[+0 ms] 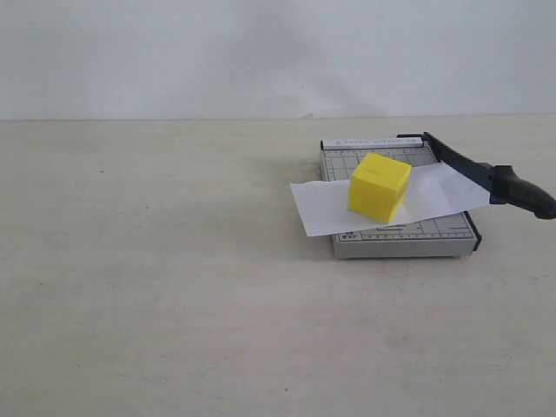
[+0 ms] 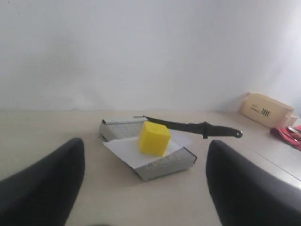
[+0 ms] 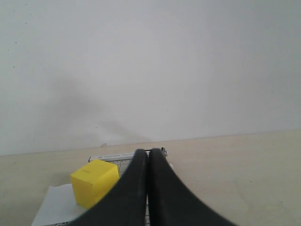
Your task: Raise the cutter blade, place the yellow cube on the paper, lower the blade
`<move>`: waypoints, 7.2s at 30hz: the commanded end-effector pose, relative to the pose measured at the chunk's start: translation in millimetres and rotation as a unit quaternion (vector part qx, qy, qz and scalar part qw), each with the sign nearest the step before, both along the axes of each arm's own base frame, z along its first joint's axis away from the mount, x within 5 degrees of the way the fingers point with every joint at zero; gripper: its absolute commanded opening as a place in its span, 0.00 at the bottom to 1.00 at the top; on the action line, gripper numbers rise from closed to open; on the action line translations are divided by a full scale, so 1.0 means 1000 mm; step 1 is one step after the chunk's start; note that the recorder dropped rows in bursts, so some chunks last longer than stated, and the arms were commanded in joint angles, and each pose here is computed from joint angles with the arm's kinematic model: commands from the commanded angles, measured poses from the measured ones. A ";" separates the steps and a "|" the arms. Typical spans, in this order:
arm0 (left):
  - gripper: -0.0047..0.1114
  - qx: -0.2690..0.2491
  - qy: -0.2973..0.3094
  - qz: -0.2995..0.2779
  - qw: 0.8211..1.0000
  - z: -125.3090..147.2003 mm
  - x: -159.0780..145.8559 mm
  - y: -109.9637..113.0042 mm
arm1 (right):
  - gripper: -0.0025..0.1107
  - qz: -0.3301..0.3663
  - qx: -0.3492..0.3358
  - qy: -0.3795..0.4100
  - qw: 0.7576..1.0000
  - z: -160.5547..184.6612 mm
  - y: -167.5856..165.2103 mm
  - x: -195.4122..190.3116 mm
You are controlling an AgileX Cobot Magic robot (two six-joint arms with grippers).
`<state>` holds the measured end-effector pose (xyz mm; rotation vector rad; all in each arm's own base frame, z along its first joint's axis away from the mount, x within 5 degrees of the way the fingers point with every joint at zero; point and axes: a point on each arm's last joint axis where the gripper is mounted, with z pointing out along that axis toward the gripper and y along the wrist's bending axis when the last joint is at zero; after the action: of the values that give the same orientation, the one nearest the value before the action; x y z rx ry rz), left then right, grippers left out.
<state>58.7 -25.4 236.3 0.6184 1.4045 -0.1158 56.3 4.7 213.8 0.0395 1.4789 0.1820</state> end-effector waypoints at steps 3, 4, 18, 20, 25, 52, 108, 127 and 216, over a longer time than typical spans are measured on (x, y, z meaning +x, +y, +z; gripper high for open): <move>0.64 0.013 0.030 -0.025 0.999 -0.027 -0.001 -0.005 | 0.02 0.000 0.001 -0.006 1.000 0.001 0.000 -0.001; 0.64 0.014 0.030 -0.025 0.999 -0.028 -0.001 -0.005 | 0.02 0.000 0.001 -0.006 1.000 0.001 0.000 -0.001; 0.64 0.017 0.035 -0.026 0.999 -0.031 -0.001 -0.005 | 0.02 0.000 0.001 -0.006 1.000 0.001 0.000 -0.001; 0.64 0.017 0.035 -0.026 0.999 -0.031 -0.001 -0.005 | 0.02 0.000 0.001 -0.006 1.000 0.001 0.000 -0.001; 0.64 0.017 0.035 -0.026 0.999 -0.031 -0.001 -0.005 | 0.02 0.000 0.000 -0.006 1.000 0.001 0.000 -0.001; 0.64 -0.014 -0.008 0.067 0.998 -0.025 -0.004 0.010 | 0.02 -0.001 0.001 -0.007 1.000 0.001 0.000 -0.001; 0.64 -0.011 -0.012 0.339 0.941 -0.025 -0.004 0.041 | 0.63 0.045 -0.122 0.281 0.951 0.090 0.016 0.134; 0.64 -0.011 -0.012 0.339 0.941 -0.025 -0.004 0.041 | 0.63 0.044 -0.119 0.279 0.952 0.101 0.018 0.150; 0.09 0.025 -0.017 0.341 0.940 -0.025 -0.004 0.041 | 0.61 0.031 -0.154 0.464 0.872 0.043 0.015 0.198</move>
<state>54.7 15.9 212.3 0.1420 1.5195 0.4774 254.8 19.9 256.0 -0.1873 2.4414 -0.0323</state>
